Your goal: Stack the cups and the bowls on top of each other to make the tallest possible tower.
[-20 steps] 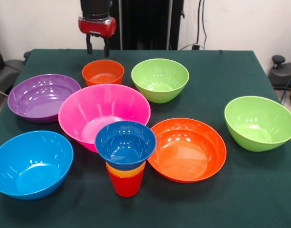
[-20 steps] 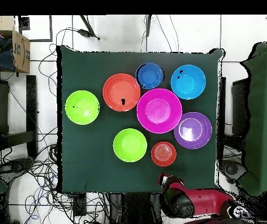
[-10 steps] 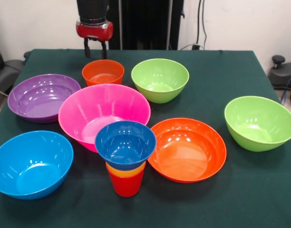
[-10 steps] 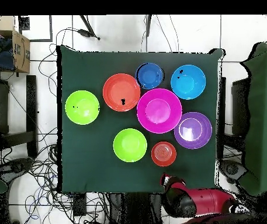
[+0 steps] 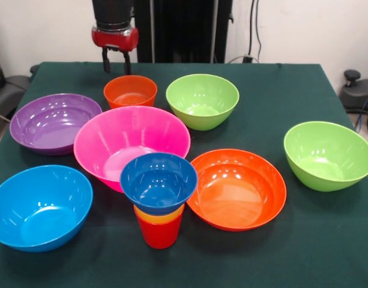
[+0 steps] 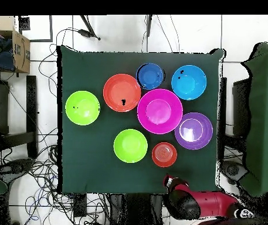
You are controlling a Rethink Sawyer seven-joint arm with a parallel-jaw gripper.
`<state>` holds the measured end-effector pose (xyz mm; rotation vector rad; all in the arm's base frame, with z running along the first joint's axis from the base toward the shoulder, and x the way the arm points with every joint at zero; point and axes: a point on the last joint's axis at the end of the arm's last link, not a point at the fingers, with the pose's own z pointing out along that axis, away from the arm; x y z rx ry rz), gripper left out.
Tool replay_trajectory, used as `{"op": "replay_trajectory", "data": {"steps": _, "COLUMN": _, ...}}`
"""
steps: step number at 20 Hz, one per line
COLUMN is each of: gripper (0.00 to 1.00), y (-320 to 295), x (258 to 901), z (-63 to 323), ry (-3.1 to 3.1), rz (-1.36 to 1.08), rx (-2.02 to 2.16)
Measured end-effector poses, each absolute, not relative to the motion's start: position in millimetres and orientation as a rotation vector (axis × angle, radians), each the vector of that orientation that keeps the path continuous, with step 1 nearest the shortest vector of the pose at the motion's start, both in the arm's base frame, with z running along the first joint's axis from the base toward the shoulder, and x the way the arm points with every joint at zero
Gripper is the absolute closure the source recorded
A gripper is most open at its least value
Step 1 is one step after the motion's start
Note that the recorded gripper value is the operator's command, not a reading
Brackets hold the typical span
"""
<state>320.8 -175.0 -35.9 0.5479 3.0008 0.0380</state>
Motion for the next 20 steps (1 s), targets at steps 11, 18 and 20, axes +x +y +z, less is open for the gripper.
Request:
{"op": "replay_trajectory", "data": {"steps": 11, "gripper": 0.00, "y": -198, "x": 340, "z": -30, "ry": 2.931, "rz": 0.085, "rx": 0.637}}
{"op": "replay_trajectory", "data": {"steps": 18, "gripper": 0.00, "y": -203, "x": 362, "z": -19, "ry": 2.886, "rz": 0.088, "rx": 0.618}}
{"op": "replay_trajectory", "data": {"steps": 20, "gripper": 0.00, "y": -203, "x": 367, "z": -17, "ry": 2.877, "rz": 0.090, "rx": 0.612}}
